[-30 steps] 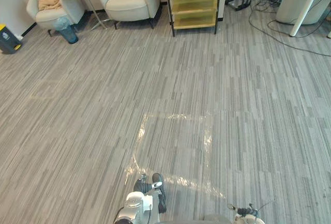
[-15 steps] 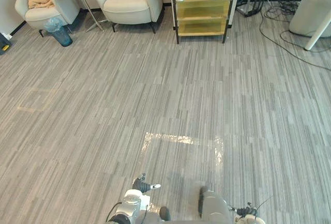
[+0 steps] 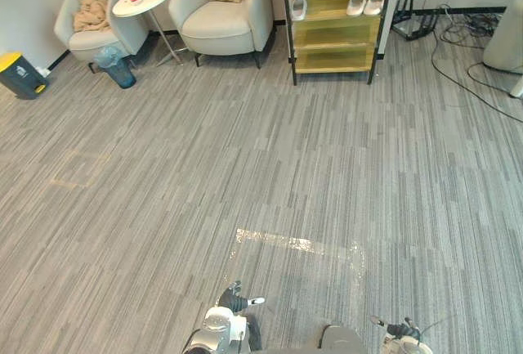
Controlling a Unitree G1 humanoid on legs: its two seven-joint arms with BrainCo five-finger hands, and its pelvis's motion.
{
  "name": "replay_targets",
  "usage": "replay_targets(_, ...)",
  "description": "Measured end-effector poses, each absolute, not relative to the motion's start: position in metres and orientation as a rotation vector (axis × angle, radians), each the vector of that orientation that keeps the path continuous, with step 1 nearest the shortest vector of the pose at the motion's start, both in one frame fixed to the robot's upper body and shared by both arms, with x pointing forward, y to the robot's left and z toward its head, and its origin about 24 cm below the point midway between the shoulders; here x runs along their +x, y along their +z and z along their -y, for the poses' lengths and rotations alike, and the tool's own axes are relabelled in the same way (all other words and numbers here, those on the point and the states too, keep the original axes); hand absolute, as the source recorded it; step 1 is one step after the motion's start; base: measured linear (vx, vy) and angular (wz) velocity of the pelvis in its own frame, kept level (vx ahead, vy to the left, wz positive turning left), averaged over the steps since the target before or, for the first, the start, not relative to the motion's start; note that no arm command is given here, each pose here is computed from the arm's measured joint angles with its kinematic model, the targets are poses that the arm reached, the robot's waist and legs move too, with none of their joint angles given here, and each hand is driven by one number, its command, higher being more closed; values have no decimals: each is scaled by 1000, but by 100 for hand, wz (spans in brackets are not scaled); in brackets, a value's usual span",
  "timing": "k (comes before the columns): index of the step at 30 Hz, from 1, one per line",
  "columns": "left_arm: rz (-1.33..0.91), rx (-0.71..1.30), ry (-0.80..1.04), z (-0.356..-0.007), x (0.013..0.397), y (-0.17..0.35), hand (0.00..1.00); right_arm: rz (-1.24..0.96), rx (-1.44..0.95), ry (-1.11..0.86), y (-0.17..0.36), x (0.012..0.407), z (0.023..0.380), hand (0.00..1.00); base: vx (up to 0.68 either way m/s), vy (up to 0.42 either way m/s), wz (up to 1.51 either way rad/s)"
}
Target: Pick up cushions and gather them together orderly.
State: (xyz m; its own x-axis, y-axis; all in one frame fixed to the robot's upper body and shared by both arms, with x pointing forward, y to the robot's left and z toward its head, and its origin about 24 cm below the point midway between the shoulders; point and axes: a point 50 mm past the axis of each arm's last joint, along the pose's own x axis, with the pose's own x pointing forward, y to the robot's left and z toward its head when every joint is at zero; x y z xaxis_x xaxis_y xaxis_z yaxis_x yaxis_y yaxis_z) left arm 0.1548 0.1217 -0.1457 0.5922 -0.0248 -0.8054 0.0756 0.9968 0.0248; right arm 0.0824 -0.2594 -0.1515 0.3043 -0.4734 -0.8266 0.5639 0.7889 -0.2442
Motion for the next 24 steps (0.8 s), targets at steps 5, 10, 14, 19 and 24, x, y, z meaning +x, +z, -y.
replay_targets(5,-963,120,-57,-138,147,-150,0,-1126,103,-661,-159,67,246,0,211,278,-16)
replay_targets(10,-960,150,-63,-143,146,-150,0,-1127,89,-624,-160,73,240,0,221,159,14)
replay_targets(14,-962,161,-56,-148,145,-150,0,-1084,103,-607,-157,90,237,0,142,-65,13)
replay_targets(19,-980,158,-66,-146,137,-153,0,-1097,110,-603,-159,87,233,0,70,-133,-3)
replay_targets(24,-994,150,-71,-144,132,-155,0,-1120,104,-613,-160,77,235,0,45,-97,-8)
